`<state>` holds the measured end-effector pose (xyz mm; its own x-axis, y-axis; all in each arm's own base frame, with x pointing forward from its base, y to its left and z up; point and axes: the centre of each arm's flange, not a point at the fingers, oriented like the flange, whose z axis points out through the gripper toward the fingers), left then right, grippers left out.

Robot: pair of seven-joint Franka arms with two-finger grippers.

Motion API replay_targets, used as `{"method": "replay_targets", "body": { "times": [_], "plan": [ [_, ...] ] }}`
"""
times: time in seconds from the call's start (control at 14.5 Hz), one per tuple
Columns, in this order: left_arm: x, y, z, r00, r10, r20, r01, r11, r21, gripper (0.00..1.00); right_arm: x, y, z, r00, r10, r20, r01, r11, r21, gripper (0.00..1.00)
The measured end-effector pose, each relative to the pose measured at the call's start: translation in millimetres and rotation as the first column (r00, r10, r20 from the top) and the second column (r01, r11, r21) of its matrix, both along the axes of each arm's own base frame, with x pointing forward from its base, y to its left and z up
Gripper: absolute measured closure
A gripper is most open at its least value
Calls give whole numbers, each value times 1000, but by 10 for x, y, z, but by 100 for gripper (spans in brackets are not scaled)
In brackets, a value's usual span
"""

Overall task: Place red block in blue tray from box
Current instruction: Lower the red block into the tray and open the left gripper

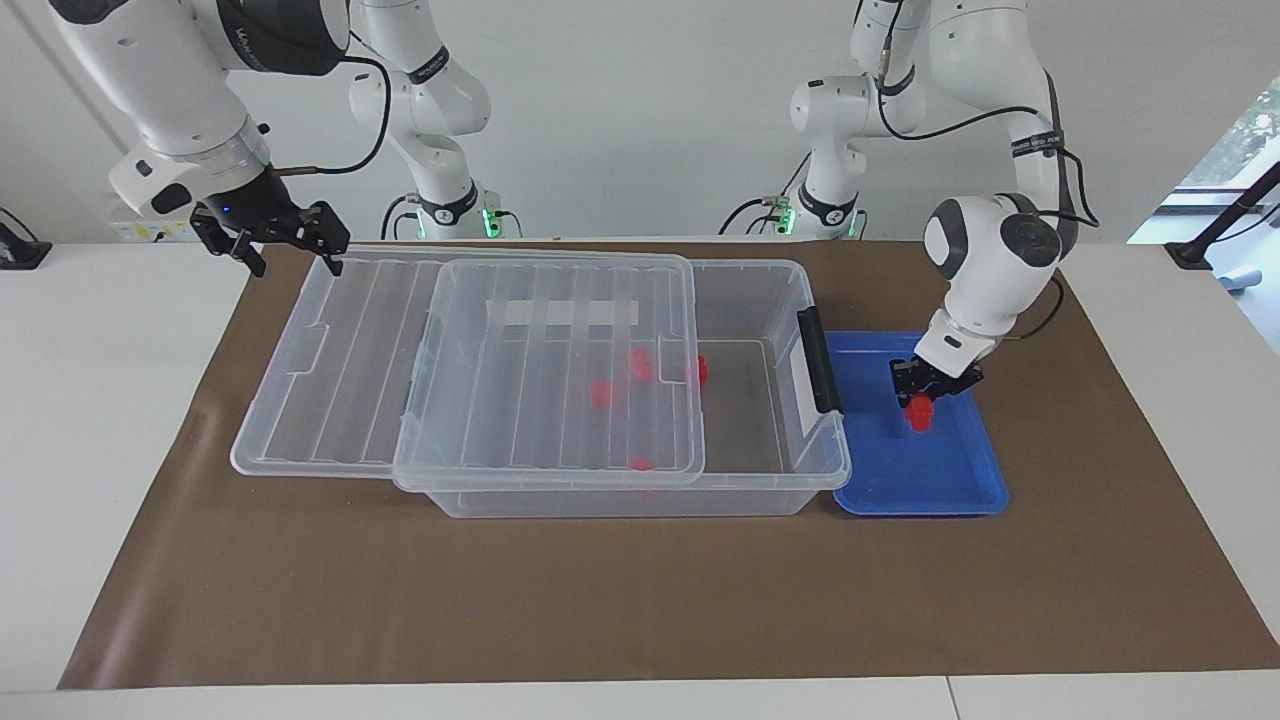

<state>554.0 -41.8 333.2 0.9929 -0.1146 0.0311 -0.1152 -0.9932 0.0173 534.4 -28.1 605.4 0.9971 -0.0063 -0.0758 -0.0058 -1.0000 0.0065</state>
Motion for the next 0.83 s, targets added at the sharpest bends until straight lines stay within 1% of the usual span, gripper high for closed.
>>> {"method": "replay_targets", "body": {
  "times": [0.07,0.21,0.48,0.55,0.62,0.69,0.83],
  "plan": [
    [7,-7,-77,1000,-1,-7,1,1000,0,66,1,6,0,1000,1,0,-1,1000,0,0],
    [33,-13,-188,1000,8,-4,-8,1000,-9,66,1,7,1,1000,1,0,-1,1000,0,0],
    [57,-27,-230,1000,18,8,-18,1000,-22,66,1,7,3,1000,1,1,-1,1000,0,0],
    [57,-37,-230,1000,17,8,-17,1000,-23,61,1,7,3,1000,1,1,-1,1000,0,0],
    [56,-54,-229,1000,14,8,-14,1000,-24,61,0,7,4,1000,1,1,-1,1000,0,0],
    [56,-84,-225,1000,9,9,-8,1000,-25,56,0,7,4,1000,1,1,-1,1000,0,0],
    [71,-161,-189,1000,-4,17,4,1000,-27,39,0,7,4,1000,1,1,-1,1000,0,0]
  ]
}}
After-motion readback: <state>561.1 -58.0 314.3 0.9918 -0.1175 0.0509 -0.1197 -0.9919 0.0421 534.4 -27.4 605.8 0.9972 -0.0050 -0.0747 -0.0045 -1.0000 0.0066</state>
